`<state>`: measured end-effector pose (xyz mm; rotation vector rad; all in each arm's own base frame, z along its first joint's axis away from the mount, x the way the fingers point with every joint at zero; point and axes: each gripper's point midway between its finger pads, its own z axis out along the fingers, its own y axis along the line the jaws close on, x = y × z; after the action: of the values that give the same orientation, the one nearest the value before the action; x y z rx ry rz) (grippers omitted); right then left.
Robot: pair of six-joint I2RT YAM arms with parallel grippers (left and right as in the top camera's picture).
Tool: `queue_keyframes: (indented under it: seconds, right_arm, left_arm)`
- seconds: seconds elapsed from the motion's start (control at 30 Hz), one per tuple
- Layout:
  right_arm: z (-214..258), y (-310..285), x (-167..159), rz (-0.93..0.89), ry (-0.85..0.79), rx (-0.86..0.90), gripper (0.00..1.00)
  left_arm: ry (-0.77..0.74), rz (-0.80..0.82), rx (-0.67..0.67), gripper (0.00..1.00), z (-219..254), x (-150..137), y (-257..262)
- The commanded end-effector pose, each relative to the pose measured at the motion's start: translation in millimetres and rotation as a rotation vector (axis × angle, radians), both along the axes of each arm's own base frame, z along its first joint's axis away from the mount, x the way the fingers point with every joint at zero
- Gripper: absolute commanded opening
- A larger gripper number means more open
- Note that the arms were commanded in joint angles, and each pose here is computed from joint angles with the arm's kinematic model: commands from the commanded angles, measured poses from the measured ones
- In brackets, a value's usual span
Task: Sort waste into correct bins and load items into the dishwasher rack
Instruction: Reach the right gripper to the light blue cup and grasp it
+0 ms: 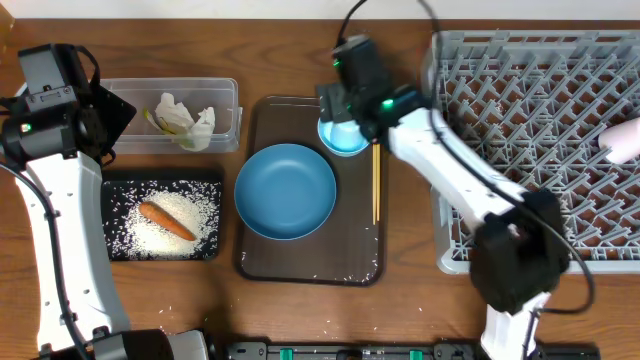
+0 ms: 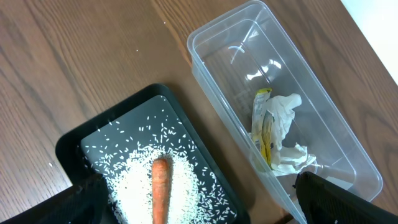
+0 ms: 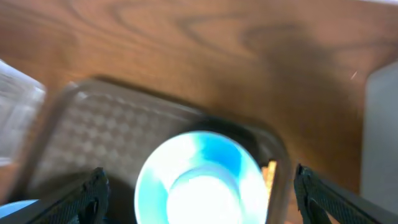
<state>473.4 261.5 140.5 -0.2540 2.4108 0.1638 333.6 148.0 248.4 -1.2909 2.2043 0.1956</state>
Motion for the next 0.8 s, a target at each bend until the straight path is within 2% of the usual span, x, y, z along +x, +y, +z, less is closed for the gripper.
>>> queue_keyframes:
  seconds: [0.0,0.3,0.5,0.77]
  right_arm:
    - [-20,-9,7,-0.099,0.0,-0.052,0.93]
    - [-64,-10,0,-0.114,0.093,-0.08,0.93]
    - [-74,1,-6,-0.088,0.14,-0.036,0.76]
    - [-78,-4,-12,-0.12,0.175,-0.035,0.73]
  left_arm:
    - [0.001,0.008,0.005,0.98,1,0,3]
    - [0.001,0.008,0.005,0.98,1,0,3]
    - [0.001,0.008,0.005,0.98,1,0,3]
    - [0.001,0.008,0.005,0.98,1,0,3]
